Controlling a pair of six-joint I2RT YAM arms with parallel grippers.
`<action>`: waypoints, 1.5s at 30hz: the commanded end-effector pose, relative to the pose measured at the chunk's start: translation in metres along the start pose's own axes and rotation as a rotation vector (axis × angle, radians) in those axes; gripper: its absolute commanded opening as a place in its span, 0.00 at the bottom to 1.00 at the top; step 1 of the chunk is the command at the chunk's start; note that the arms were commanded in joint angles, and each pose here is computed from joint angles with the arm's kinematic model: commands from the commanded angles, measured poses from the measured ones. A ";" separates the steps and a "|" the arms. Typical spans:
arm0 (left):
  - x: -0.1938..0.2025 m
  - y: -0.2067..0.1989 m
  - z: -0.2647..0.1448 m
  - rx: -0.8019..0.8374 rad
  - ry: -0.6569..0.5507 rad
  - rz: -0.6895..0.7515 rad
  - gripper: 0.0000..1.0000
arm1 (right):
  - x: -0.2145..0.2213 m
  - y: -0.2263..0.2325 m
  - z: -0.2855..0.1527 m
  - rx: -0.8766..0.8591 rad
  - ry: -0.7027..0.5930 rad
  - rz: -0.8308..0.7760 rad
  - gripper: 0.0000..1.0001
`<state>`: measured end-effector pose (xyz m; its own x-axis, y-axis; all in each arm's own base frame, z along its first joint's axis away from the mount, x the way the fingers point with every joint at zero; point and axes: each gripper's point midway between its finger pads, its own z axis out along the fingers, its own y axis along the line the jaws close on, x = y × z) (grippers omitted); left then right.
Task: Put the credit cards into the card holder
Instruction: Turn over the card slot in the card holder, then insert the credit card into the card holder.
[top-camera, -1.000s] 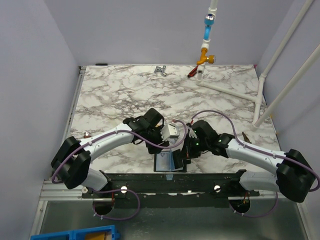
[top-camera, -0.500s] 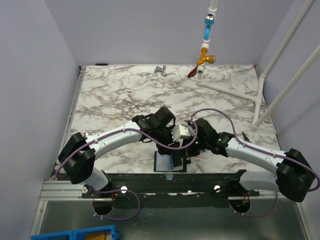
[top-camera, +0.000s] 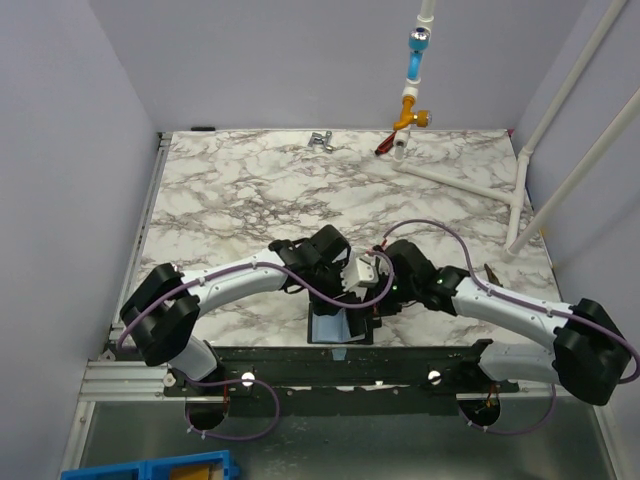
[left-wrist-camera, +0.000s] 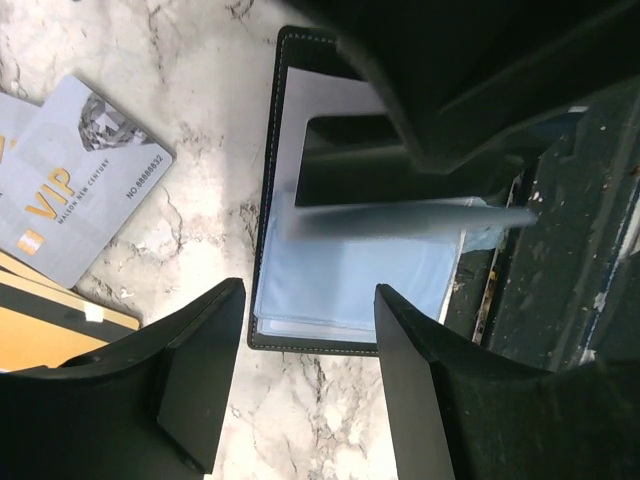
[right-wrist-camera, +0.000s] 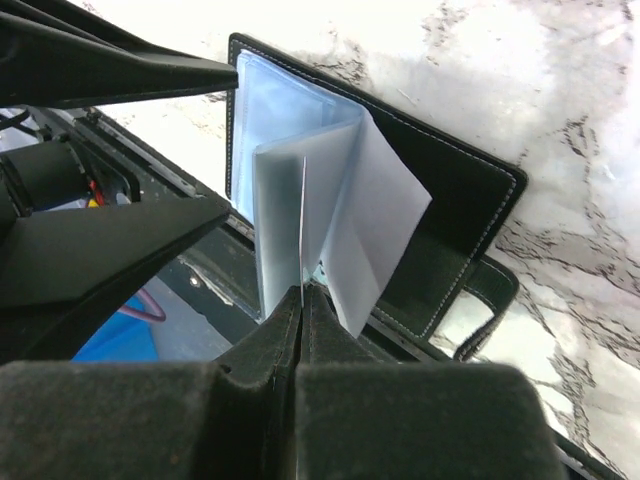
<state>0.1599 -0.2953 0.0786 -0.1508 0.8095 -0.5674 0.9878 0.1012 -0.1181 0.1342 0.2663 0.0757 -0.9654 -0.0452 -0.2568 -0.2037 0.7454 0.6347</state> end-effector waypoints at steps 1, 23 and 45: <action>0.017 0.008 0.010 -0.050 0.047 0.022 0.56 | -0.003 -0.014 -0.015 0.108 -0.039 -0.016 0.00; 0.063 0.006 0.008 -0.071 0.105 0.127 0.56 | 0.005 0.007 0.004 -0.078 0.013 0.010 0.01; 0.075 0.017 0.016 -0.106 0.180 0.113 0.53 | 0.030 -0.001 0.025 -0.203 0.075 0.015 0.01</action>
<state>0.1565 -0.2443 0.0235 -0.0555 0.8993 -0.4339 0.9983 0.0571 -0.0094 0.1092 0.2748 0.0460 -0.9808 -0.0675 -0.1832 -0.1834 0.6395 0.7466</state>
